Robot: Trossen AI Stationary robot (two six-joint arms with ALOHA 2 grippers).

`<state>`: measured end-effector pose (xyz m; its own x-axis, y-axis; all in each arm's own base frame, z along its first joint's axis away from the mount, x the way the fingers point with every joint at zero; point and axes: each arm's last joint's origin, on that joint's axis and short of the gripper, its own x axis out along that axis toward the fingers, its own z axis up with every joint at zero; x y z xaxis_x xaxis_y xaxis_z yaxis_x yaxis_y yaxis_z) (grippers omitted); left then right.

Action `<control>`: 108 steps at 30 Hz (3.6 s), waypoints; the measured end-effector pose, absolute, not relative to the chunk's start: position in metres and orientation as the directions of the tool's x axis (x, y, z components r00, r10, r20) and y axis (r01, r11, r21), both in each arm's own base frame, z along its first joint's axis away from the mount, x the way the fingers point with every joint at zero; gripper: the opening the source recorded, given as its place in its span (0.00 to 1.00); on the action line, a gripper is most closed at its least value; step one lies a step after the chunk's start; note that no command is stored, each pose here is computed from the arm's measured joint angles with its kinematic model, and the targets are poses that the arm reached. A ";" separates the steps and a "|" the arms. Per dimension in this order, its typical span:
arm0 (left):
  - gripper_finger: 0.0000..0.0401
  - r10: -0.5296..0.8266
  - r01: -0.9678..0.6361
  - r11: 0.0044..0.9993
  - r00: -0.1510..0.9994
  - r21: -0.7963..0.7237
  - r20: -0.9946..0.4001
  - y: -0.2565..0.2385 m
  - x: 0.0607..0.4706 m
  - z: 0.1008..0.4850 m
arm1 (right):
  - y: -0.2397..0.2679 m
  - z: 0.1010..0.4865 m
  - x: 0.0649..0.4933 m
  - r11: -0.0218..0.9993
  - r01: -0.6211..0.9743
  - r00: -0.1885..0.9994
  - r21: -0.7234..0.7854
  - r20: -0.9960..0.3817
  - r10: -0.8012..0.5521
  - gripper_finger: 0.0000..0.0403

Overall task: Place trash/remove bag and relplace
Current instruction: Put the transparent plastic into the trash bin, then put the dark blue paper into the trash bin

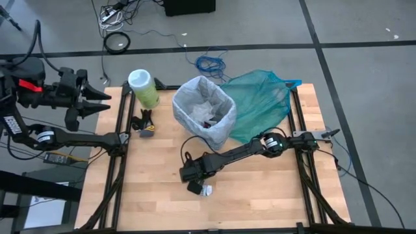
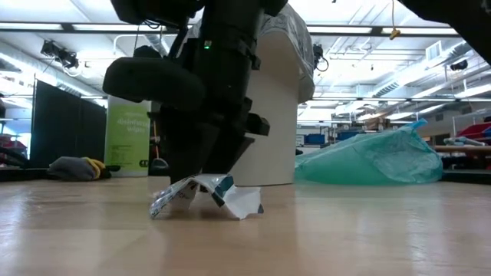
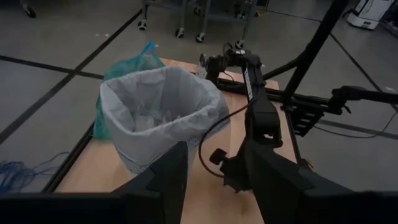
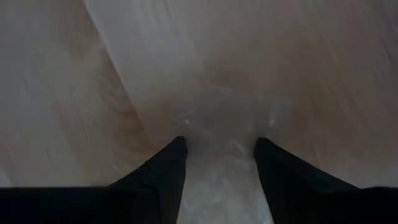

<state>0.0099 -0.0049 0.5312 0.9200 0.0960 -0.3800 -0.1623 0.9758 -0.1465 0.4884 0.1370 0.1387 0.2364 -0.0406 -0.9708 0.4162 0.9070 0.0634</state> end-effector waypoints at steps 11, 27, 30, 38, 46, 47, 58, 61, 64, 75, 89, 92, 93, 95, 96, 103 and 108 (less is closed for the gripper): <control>0.42 0.114 -0.180 0.974 0.916 -0.139 -0.384 -0.004 0.010 0.530 | 0.145 0.173 0.501 0.905 0.354 0.309 0.235 -0.943 0.124 0.01; 0.42 0.228 -0.283 0.958 0.855 -0.051 -0.466 0.007 0.026 0.517 | 0.080 0.445 0.398 0.939 0.289 0.858 0.188 -0.485 -0.167 0.00; 0.42 0.219 -0.287 0.956 0.835 -0.058 -0.504 0.011 0.035 0.510 | 0.050 0.467 0.376 0.899 0.424 0.834 0.109 -0.434 -0.341 0.00; 0.42 0.191 -0.299 0.949 0.796 -0.098 -0.574 0.020 0.054 0.493 | -0.022 0.458 0.353 0.837 0.547 0.656 0.003 -0.622 -0.427 0.00; 0.42 0.184 -0.315 0.941 0.786 -0.126 -0.590 0.020 0.056 0.489 | -0.041 0.454 0.354 0.910 0.414 0.676 0.006 -0.672 -0.302 0.22; 0.42 0.184 -0.315 0.941 0.786 -0.126 -0.591 0.020 0.056 0.489 | -0.041 0.454 0.354 0.914 0.406 0.676 -0.003 -0.672 -0.303 0.27; 0.42 0.161 -0.300 0.939 0.813 -0.166 -0.559 0.020 0.058 0.492 | -0.038 0.454 0.350 0.910 0.408 0.675 0.066 -0.693 -0.252 0.78; 0.42 0.077 -0.209 0.955 0.862 -0.212 -0.502 0.019 0.061 0.497 | -0.027 0.458 0.341 0.919 0.331 0.691 0.215 -0.719 -0.080 0.77; 0.41 -0.018 -0.137 0.953 0.864 -0.269 -0.504 0.019 0.071 0.489 | -0.004 0.463 0.327 0.919 0.262 0.663 0.296 -0.746 0.051 0.73; 0.39 -0.332 0.152 0.906 0.836 -0.395 -0.438 -0.008 0.182 0.416 | 0.046 0.494 0.245 0.926 0.253 0.635 0.280 -0.771 0.059 0.60; 0.39 -0.287 0.023 0.944 0.555 -0.330 -0.781 -0.100 0.274 0.270 | 0.050 0.523 0.187 0.937 0.258 0.755 0.237 -0.654 -0.043 0.57; 0.39 -0.314 0.002 0.927 0.548 -0.374 -0.775 -0.123 0.288 0.238 | 0.050 0.524 0.184 0.949 0.233 0.759 0.214 -0.650 -0.040 0.57; 0.39 -0.323 -0.004 0.921 0.552 -0.390 -0.769 -0.131 0.292 0.229 | 0.050 0.524 0.184 0.953 0.225 0.760 0.205 -0.649 -0.040 0.56; 0.39 -0.362 0.008 0.900 0.571 -0.435 -0.737 -0.146 0.302 0.217 | 0.050 0.524 0.184 0.963 0.202 0.760 0.181 -0.649 -0.037 0.56; 0.39 -0.387 0.021 0.887 0.576 -0.460 -0.720 -0.154 0.306 0.211 | 0.050 0.524 0.184 0.967 0.190 0.759 0.168 -0.650 -0.037 0.56; 0.39 -0.494 0.001 0.795 0.581 -0.606 -0.647 -0.178 0.324 0.180 | 0.051 0.523 0.185 0.987 0.129 0.757 0.097 -0.652 -0.035 0.56; 0.39 -0.463 -0.037 0.813 0.565 -0.581 -0.683 -0.179 0.325 0.168 | 0.051 0.523 0.186 0.987 0.122 0.756 0.101 -0.654 -0.027 0.56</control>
<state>0.3252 -0.1791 0.1684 0.5653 -0.4626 -0.6830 -0.0369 0.8129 -0.5812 0.1856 0.0512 0.5231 0.7561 -0.0271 -0.6540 0.1224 0.9874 0.1006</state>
